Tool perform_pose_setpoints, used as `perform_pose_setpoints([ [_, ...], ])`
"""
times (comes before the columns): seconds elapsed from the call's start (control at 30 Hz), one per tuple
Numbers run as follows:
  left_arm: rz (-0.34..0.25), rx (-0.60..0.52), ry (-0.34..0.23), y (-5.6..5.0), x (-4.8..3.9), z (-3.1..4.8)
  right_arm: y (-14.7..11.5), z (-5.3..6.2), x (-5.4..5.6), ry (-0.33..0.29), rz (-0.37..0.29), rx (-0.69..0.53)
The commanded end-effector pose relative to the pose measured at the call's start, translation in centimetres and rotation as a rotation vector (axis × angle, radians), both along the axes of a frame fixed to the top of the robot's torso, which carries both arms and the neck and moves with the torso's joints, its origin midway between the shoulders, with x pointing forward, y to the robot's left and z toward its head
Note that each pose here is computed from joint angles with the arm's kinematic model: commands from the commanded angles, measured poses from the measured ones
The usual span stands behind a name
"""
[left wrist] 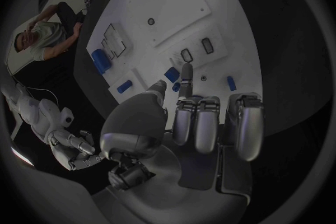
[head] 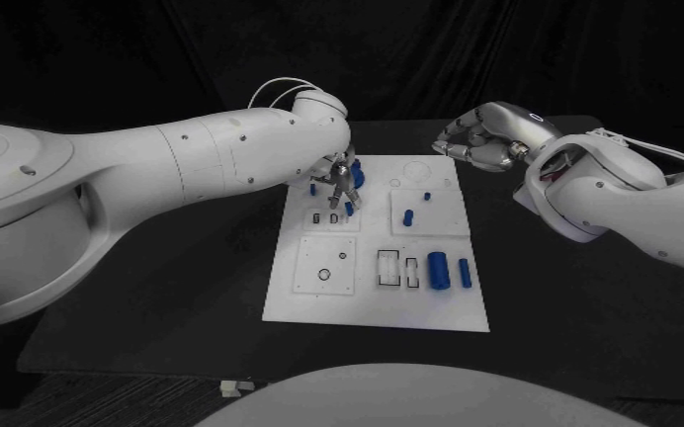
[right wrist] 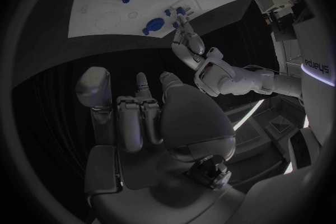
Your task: Assemble the parts on the task board
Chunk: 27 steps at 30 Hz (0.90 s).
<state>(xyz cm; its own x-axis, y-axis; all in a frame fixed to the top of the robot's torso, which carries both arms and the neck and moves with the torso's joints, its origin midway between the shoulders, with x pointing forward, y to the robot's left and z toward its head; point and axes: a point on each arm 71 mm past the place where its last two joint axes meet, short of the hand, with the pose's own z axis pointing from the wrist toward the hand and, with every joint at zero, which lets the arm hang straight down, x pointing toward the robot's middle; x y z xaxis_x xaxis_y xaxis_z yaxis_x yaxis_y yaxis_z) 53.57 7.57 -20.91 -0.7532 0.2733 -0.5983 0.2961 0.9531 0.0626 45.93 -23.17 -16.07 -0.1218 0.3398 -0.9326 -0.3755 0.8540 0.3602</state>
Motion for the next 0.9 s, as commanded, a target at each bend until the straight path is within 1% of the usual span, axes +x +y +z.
perform_pose_setpoints([
  [0.03,-0.007,-0.019,-0.002,-0.31,-0.04,-0.08,-0.01,-0.13,0.02,0.008,-0.009,-0.005],
  [0.33,-0.011,-0.016,0.004,-0.58,-0.02,-0.19,-0.06,-0.14,0.05,0.009,-0.011,-0.007],
  [0.9,-0.029,-0.007,0.03,-1.12,-0.32,-0.68,-0.09,-0.14,0.06,0.008,-0.011,-0.007],
])
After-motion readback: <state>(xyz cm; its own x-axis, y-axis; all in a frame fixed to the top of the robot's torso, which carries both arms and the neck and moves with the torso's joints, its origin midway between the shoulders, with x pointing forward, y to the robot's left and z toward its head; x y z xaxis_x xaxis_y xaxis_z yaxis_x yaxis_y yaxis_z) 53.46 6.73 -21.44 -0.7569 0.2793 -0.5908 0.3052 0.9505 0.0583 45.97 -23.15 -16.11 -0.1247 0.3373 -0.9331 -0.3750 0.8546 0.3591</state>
